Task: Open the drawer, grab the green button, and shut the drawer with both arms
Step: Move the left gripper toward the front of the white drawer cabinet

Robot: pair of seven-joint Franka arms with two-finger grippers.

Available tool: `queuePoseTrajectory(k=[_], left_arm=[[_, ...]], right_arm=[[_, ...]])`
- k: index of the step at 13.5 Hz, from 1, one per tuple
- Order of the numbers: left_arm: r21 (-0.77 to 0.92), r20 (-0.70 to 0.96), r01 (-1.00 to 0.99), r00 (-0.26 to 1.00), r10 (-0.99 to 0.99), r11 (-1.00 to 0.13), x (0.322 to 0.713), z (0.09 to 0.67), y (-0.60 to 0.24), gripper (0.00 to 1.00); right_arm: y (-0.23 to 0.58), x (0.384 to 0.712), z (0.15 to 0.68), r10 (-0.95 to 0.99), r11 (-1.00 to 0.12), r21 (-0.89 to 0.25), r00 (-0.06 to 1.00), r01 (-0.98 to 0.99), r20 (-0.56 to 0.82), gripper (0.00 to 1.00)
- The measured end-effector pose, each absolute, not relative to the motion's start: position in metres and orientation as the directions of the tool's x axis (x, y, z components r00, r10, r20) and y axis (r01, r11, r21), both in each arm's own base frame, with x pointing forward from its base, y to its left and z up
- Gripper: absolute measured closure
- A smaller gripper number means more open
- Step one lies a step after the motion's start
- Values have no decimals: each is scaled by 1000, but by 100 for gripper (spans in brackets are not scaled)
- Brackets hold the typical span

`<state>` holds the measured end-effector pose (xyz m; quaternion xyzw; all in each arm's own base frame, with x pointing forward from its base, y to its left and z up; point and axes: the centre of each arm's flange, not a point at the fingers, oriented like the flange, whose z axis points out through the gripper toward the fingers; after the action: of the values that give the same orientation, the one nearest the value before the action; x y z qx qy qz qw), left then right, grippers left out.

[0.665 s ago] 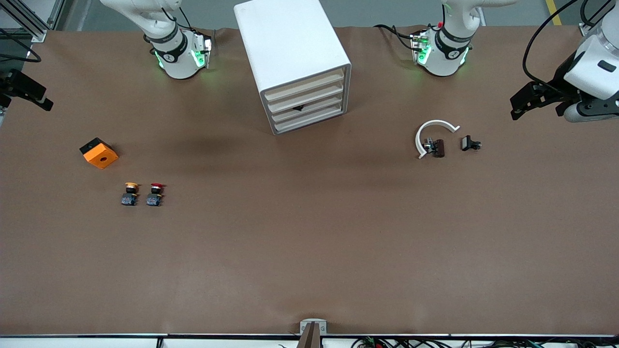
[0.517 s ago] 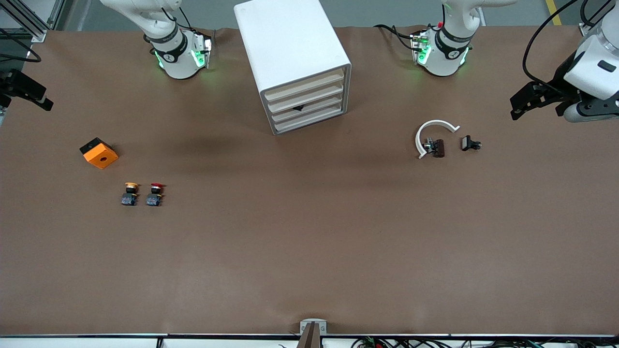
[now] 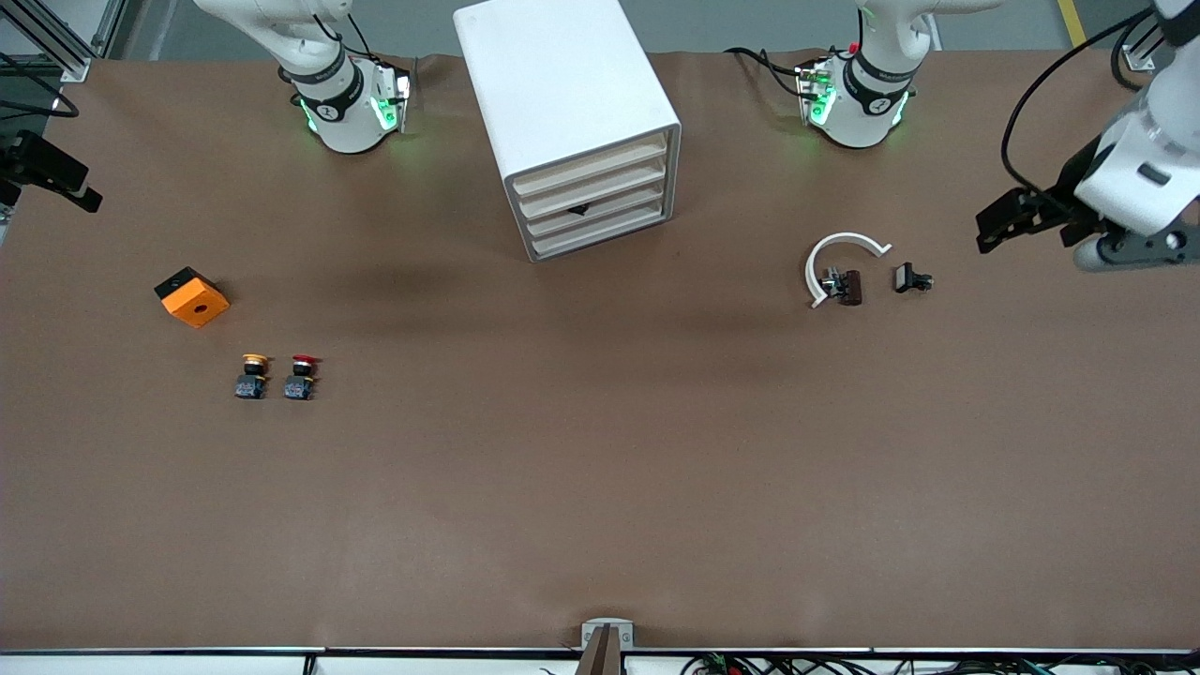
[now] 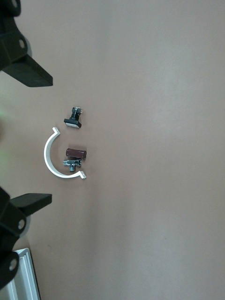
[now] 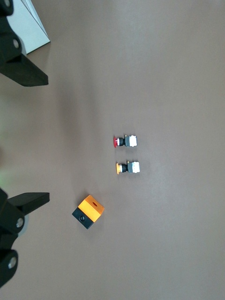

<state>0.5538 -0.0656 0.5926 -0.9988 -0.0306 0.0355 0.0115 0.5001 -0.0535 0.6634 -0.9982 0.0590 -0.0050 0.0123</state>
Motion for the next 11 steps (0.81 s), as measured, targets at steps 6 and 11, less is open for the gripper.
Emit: queuePoseTrajectory(k=[6, 11], left_arm=[[83, -214, 142, 969, 122, -986, 595, 521, -120, 0], [49, -309, 323, 905, 293, -945, 615, 442, -213, 0]], right_arm=[[-52, 500, 664, -113, -993, -25, 994, -113, 9, 0], [-48, 500, 664, -101, -995, -15, 995, -100, 9, 0]])
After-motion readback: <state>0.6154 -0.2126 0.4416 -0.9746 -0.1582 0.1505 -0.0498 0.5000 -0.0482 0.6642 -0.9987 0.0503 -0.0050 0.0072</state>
